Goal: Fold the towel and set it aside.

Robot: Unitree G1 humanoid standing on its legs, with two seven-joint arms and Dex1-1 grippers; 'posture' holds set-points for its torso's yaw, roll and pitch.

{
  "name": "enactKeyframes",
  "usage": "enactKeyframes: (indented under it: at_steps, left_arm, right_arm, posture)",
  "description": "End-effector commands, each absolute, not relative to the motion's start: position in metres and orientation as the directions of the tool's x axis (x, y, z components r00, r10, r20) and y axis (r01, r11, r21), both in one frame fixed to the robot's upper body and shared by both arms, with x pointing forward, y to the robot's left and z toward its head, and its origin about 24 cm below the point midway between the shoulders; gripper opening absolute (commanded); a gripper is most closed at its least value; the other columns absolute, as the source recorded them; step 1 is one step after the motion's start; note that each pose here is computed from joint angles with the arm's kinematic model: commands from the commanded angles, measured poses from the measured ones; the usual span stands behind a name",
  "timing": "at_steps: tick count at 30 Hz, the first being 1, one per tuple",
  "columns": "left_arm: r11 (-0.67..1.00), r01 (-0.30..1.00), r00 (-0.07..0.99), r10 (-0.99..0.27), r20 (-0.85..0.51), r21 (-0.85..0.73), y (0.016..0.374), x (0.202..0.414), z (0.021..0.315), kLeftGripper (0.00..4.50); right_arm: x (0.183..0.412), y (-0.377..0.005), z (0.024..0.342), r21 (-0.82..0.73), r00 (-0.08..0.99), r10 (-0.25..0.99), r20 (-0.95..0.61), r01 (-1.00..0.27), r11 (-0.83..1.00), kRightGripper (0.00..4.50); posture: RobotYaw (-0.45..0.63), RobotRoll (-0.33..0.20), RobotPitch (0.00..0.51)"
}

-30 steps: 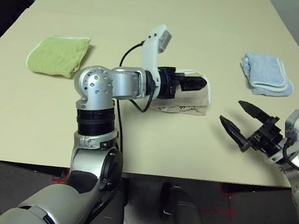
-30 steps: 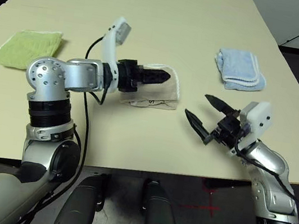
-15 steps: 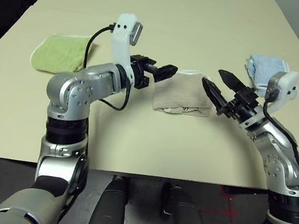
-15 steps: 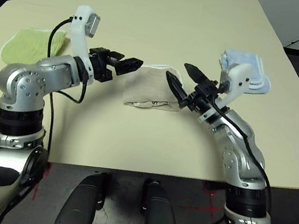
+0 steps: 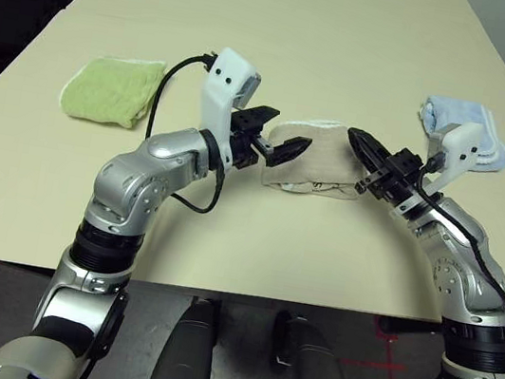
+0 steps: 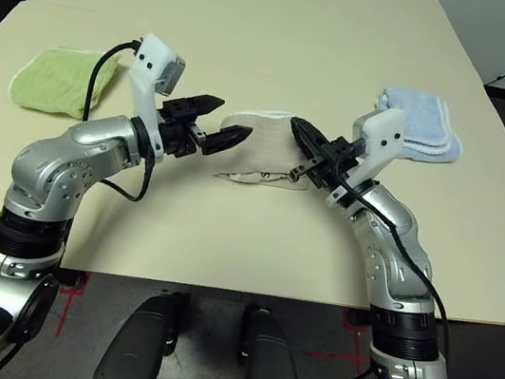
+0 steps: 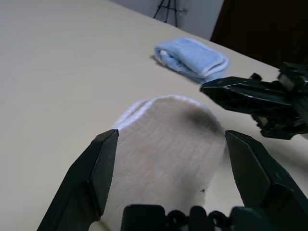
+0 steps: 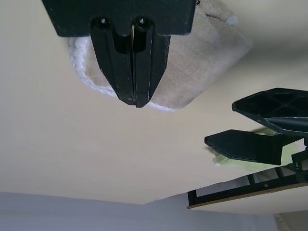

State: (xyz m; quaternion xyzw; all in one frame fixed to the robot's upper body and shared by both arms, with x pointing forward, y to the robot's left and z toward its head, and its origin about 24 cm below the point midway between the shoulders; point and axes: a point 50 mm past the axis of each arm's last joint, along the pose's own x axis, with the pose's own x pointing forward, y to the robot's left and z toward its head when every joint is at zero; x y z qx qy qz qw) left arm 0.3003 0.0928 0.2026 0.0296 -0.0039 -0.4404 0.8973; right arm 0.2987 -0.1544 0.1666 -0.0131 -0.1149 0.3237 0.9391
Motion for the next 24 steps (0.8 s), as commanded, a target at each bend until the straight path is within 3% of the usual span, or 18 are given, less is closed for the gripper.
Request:
enactKeyframes:
  at_steps: [1, 20, 24]
  left_arm:
    - [0.584, 0.81, 0.586, -0.81, -0.019, 0.048, 0.087, 0.301, 0.2027, 4.5]
    - [0.628, 0.778, 0.627, -0.778, 0.025, 0.022, 0.0863, 0.3076, 0.2061, 4.5]
    - [0.622, 0.783, 0.621, -0.783, 0.017, 0.025, 0.0868, 0.3071, 0.2052, 4.5]
  right_arm:
    - [0.3004, -0.1542, 0.1678, -0.11, 0.765, 0.608, 0.212, -0.599, 0.793, 0.02]
    - [0.2948, -0.1516, 0.1665, -0.09, 0.74, 0.642, 0.199, -0.639, 0.764, 0.02]
    - [0.2936, -0.1515, 0.1686, -0.089, 0.735, 0.646, 0.206, -0.643, 0.76, 1.42]
  posture:
    - [0.13, 0.0, 0.13]
    - [0.12, 0.0, 0.147]
    - [0.12, 0.0, 0.146]
